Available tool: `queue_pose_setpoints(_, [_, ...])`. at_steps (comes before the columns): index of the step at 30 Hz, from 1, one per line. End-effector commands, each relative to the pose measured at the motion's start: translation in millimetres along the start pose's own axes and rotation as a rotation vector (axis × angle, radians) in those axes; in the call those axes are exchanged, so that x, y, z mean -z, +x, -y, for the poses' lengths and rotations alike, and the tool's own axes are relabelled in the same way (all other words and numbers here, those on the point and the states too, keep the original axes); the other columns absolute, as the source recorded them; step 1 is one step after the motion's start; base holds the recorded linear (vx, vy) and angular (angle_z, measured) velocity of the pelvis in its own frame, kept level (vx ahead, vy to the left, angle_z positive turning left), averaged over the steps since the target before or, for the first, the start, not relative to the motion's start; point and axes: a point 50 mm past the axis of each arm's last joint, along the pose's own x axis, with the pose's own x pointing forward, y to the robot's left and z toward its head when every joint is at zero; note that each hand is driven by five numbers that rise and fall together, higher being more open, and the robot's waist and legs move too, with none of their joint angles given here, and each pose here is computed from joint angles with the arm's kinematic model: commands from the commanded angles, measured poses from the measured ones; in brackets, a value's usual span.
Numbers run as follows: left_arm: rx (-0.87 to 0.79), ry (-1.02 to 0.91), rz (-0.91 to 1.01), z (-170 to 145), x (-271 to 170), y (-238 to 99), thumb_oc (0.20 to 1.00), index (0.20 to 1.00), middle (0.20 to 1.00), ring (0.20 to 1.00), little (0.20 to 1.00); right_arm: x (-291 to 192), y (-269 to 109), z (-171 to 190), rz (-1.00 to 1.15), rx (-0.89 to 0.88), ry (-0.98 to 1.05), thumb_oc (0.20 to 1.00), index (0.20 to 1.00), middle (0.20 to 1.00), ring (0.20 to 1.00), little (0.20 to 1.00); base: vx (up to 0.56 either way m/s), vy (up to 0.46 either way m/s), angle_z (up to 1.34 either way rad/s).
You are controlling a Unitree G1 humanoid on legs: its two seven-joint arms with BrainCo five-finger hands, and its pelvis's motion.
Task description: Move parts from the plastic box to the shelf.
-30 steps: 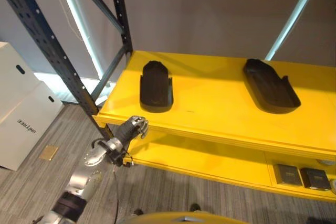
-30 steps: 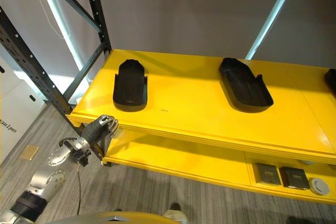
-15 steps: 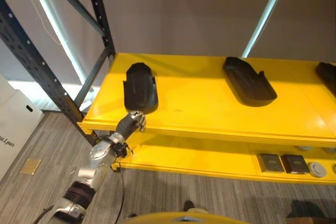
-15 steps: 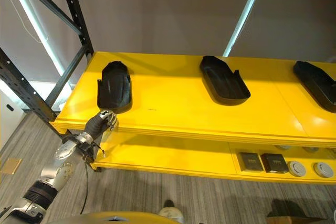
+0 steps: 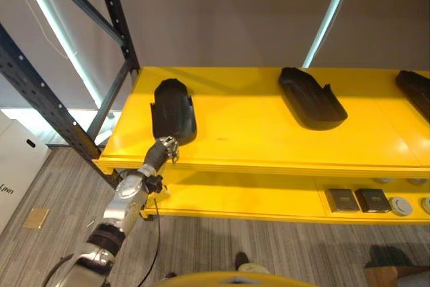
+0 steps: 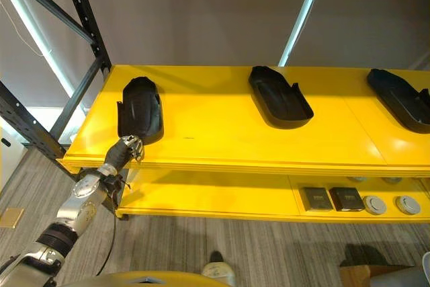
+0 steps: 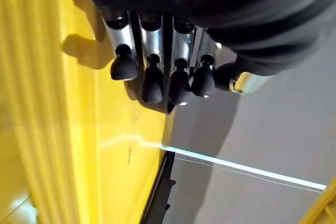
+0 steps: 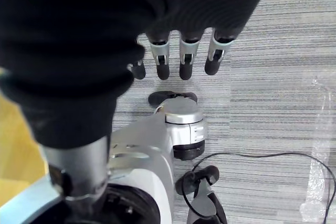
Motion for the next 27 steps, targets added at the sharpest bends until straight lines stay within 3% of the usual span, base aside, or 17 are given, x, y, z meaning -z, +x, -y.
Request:
queue_pose_setpoints(1, [-0.014, 0.084, 0.176, -6, -45, 20, 0.2, 0.2, 0.2, 0.2, 0.2, 1, -3, 8, -0.016, -0.002, -0.034, 1.0, 1.0, 1.0, 1.0, 1.0, 0.04, 0.001, -0.02])
queue_pose_setpoints(7, [-0.004, 0.075, 0.192, 1, -59, 30, 0.2, 0.2, 0.2, 0.2, 0.2, 3, -3, 10, -0.024, 0.001, -0.043, 1.0, 1.0, 1.0, 1.0, 1.0, 0.03, 0.004, -0.02])
queue_pose_setpoints(19, [-0.112, 0.058, 0.016, -11, -16, 28, 0.2, 0.2, 0.2, 0.2, 0.2, 5, -3, 8, -0.035, -0.002, -0.053, 1.0, 1.0, 1.0, 1.0, 1.0, 0.01, 0.0, 0.0])
queue_pose_setpoints(27, [-0.158, 0.032, 0.0, -17, -8, 29, 0.2, 0.2, 0.2, 0.2, 0.2, 6, -2, 7, -0.042, 0.0, -0.069, 1.0, 1.0, 1.0, 1.0, 1.0, 0.0, 0.001, 0.0])
